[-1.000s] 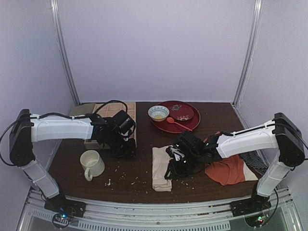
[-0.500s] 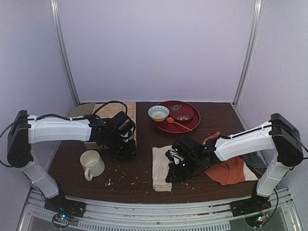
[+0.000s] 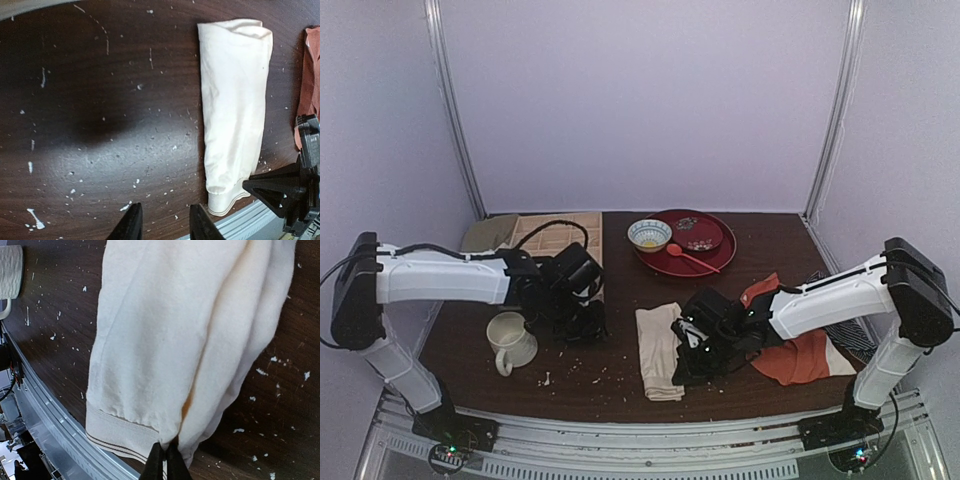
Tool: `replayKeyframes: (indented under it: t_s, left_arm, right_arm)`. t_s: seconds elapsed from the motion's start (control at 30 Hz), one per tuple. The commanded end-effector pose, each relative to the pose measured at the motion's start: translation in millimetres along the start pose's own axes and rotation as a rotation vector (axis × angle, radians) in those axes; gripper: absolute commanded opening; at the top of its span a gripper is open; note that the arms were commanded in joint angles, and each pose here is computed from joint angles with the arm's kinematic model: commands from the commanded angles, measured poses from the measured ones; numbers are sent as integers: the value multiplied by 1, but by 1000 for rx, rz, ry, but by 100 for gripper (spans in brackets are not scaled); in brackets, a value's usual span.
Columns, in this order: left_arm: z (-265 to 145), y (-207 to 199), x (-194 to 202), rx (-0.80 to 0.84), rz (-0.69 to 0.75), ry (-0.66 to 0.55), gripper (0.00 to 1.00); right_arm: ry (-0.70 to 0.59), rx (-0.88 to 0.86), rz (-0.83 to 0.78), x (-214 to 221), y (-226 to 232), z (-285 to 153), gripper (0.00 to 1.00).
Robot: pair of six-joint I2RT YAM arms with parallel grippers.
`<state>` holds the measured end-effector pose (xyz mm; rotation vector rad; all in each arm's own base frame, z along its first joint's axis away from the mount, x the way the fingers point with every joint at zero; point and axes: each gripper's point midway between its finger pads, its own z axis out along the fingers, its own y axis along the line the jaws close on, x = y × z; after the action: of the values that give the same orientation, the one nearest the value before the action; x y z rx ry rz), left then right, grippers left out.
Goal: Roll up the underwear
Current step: Pick up the underwear from the center of the board, then pass from the right arm to the left
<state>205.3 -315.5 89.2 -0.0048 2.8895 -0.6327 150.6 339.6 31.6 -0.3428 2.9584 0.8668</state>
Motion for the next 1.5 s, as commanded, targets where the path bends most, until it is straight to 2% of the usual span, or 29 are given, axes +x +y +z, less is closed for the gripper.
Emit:
replayKeyframes:
  t_s: [0.0,0.1,0.23,0.33,0.47,0.53,0.63,0.73,0.87,1.07,1.13,1.23,1.3,1.47]
  left_arm:
    - [2,-30,23,162,-31,50,45]
    - [16,-45,40,269,-34,77,49]
    - [22,-39,46,231,26,53,54]
    - [26,-42,51,261,3,81,57]
    - [36,-53,64,359,-46,143,58]
    - [38,-49,65,332,-28,139,58]
    - [32,-42,60,250,92,95,59]
    - [19,-42,53,186,313,5,59]
    - [19,-28,48,100,507,-61,58]
    - [21,-14,44,75,702,-168,60]
    - [20,-12,44,87,690,-167,61]
    - [25,-14,51,114,594,-56,60]
    - [29,-28,60,201,521,-15,59]
    - [20,-43,63,263,422,-56,59]
  right_arm:
    - [25,69,22,9,-20,10,0]
    - [22,66,20,8,-19,12,0]
    - [19,59,22,8,-19,13,0]
    - [20,59,22,8,-19,13,0]
    - [13,58,13,7,-18,12,0]
    - [13,59,10,7,-18,12,0]
    - [10,56,4,6,-18,12,0]
    - [7,47,-8,5,-15,12,0]
    - [6,42,-24,1,-11,11,0]
    - [9,41,-49,-2,-4,6,0]
    - [6,47,-57,-3,-3,3,0]
    - [3,46,-61,-4,-3,2,0]
    - [7,46,-59,-3,-3,3,0]
    - [4,40,-59,-3,-2,2,0]
